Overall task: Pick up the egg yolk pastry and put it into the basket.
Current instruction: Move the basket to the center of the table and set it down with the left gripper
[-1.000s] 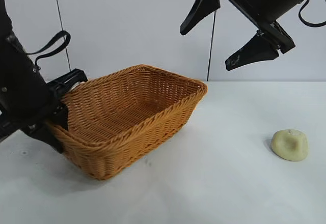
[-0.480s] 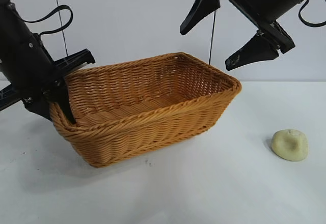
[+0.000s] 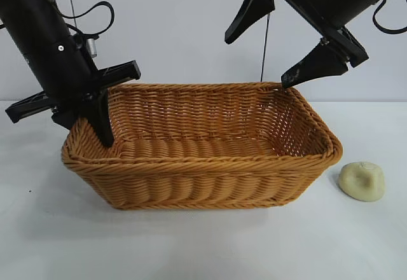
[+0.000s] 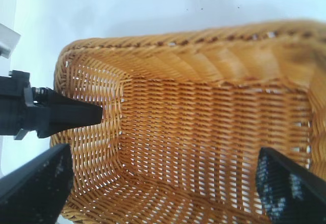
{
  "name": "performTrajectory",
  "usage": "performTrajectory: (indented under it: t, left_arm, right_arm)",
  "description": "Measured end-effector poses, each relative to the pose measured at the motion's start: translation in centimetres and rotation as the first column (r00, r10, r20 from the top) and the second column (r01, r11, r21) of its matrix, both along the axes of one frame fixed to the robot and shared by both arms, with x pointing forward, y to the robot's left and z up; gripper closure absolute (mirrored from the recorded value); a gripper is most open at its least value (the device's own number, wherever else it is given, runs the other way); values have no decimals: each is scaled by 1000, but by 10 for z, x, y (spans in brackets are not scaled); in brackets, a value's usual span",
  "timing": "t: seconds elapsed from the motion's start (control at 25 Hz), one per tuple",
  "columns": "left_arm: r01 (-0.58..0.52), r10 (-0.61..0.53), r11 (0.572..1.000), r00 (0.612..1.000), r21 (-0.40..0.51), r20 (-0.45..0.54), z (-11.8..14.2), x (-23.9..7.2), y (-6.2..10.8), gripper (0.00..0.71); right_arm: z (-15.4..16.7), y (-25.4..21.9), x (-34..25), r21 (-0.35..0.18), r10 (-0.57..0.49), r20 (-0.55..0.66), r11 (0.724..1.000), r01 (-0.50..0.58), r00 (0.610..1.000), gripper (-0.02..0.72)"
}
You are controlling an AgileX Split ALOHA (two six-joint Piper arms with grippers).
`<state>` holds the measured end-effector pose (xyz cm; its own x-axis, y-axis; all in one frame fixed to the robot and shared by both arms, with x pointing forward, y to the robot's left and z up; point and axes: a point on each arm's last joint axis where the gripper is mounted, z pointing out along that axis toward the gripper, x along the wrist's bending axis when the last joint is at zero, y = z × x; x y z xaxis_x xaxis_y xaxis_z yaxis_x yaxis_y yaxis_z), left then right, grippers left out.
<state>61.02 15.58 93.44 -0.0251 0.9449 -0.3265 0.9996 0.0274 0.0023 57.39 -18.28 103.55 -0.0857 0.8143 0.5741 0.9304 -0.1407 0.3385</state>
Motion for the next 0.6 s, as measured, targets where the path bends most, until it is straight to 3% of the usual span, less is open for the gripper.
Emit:
performTrajectory:
  t: [0.4,0.6]
  left_arm:
    - [11,-11,1000,1000,15,-12,-32,9,-2,602]
    - [16,-16,1000,1000,15,-6,-35,10,-2,602]
  right_arm:
    - [0,0,0,0,0,0,1000,0,1000,29]
    - [0,0,0,0,0,0,1000,0,1000,29]
